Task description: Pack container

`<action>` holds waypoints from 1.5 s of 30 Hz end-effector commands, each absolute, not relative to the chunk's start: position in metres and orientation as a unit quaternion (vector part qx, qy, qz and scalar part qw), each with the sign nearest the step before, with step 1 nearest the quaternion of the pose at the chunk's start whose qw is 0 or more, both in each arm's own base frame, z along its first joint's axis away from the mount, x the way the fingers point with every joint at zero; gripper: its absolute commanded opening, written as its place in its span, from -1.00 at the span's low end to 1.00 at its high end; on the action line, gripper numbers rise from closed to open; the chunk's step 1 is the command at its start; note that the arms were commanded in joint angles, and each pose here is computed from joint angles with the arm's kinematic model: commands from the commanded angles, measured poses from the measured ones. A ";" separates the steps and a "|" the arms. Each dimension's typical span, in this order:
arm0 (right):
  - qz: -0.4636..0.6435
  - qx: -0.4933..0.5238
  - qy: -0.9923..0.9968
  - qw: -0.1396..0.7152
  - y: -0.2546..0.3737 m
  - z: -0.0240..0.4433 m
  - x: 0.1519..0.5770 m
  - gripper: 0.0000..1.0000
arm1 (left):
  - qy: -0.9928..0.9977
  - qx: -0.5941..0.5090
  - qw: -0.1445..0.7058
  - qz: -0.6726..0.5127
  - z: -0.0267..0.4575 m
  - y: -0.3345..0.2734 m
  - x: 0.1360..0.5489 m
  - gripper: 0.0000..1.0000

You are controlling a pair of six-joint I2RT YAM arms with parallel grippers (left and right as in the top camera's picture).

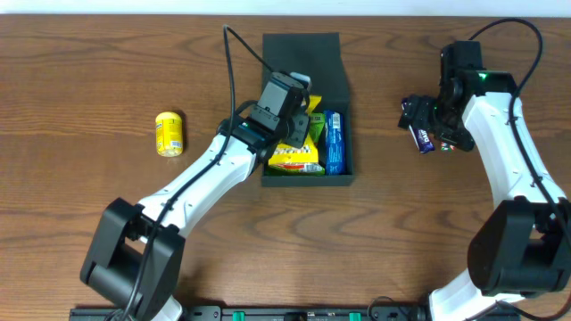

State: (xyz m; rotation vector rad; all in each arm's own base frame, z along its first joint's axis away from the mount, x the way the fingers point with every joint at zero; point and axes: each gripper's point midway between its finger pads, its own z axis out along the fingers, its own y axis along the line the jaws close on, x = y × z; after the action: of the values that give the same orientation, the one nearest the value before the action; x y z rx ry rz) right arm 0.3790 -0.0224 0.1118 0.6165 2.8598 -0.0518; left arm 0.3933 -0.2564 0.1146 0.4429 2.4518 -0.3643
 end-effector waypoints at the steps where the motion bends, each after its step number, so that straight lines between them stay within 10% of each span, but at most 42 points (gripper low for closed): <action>1: -0.016 0.205 0.973 0.108 -0.024 0.113 0.379 0.98 | 0.928 0.160 0.310 -0.132 0.120 -0.255 0.396 0.22; 4: -0.012 0.205 0.973 0.104 -0.022 0.112 0.377 0.98 | 0.929 0.162 0.308 -0.130 0.122 -0.253 0.394 0.95; 14: 0.084 0.136 0.983 0.092 0.015 0.114 0.379 0.85 | 0.905 0.136 0.373 -0.151 0.203 -0.228 0.386 0.90; 16: 0.148 0.085 0.981 0.095 0.046 0.119 0.382 0.45 | 0.906 0.104 0.381 -0.150 0.218 -0.205 0.387 0.90; 19: 0.199 -0.005 0.972 0.121 0.102 0.129 0.389 -0.85 | 0.910 0.057 0.378 -0.162 0.227 -0.169 0.392 0.90; 20: 0.202 -0.020 0.971 0.129 0.114 0.130 0.391 -0.97 | 0.910 0.051 0.373 -0.171 0.227 -0.163 0.394 0.90; 29: 0.249 -0.146 0.931 0.225 0.235 0.154 0.404 -0.97 | 0.933 0.001 0.308 -0.187 0.205 -0.113 0.385 0.90; 45: 0.281 -0.159 0.933 0.159 0.272 0.055 0.417 -0.97 | 0.935 0.001 0.304 -0.185 0.204 -0.112 0.384 0.90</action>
State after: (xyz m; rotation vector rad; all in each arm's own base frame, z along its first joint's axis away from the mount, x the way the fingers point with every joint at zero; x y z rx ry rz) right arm 0.4237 0.2626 0.0668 -0.4419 2.6397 0.7632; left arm 0.3816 -0.1121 0.1972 -0.0088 2.4903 -0.4829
